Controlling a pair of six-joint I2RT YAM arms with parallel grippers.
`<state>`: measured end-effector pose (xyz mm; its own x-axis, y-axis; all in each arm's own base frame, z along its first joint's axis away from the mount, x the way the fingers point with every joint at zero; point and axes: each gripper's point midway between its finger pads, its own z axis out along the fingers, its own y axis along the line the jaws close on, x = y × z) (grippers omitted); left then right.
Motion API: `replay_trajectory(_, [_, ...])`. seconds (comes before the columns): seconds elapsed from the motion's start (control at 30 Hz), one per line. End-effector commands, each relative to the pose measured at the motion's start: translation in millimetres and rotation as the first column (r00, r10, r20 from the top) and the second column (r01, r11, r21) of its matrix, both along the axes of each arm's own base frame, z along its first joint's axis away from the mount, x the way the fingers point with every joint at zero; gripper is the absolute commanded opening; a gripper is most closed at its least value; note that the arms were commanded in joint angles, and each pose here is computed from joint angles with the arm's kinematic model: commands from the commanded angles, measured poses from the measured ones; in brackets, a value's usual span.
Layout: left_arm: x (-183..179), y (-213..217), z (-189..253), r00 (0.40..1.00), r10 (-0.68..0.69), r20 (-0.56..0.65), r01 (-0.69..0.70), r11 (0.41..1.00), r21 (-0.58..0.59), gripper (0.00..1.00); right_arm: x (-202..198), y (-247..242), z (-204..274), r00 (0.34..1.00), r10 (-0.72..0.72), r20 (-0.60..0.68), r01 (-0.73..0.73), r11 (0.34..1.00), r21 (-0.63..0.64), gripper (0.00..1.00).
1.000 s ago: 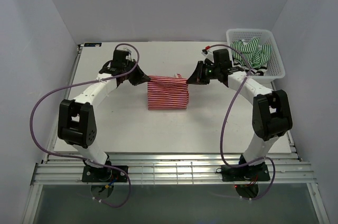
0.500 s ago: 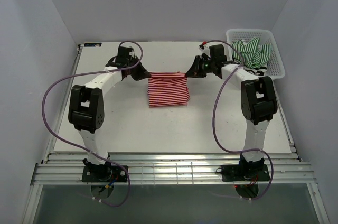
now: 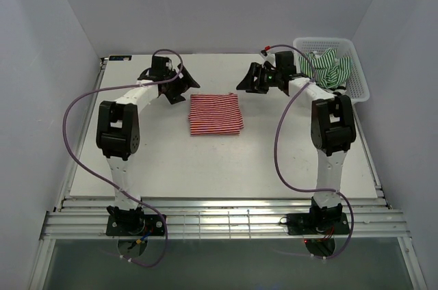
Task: Fold and stack the tank tops
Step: Fold the tank top, then neatly place the folded tank top to the corner
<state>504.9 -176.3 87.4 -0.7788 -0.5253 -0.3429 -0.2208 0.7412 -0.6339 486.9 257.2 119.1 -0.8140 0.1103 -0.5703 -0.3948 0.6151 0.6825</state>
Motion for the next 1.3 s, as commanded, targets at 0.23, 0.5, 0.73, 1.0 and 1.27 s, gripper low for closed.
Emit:
replay_trajectory(0.23, [-13, -27, 73, 0.984, -0.087, 0.153, 0.102, 0.991, -0.09, 0.98, -66, 38, 28, 0.982, 0.181, 0.061, -0.184, 0.982, 0.049, 0.7])
replay_trajectory(0.5, [-9, -46, 31, 0.985, -0.142, 0.095, 0.154, 0.979, -0.131, 0.98, -63, 50, -8, 0.982, 0.189, -0.024, -0.188, 0.981, 0.038, 0.48])
replay_trajectory(0.73, [7, -42, -8, 0.992, -0.113, 0.048, 0.117, 0.989, -0.09, 0.98, -51, 44, -59, 0.978, 0.171, -0.119, -0.168, 0.985, 0.036, 0.38])
replay_trajectory(1.0, [15, -34, -28, 0.996, -0.087, 0.016, 0.088, 0.995, -0.046, 0.98, -38, 29, -76, 0.978, 0.144, -0.153, -0.139, 0.989, 0.048, 0.36])
replay_trajectory(1.27, [25, -51, 46, 0.965, -0.187, 0.186, 0.204, 0.976, -0.079, 0.98, -38, 34, 0, 0.981, 0.193, -0.003, -0.192, 0.977, 0.092, 0.36])
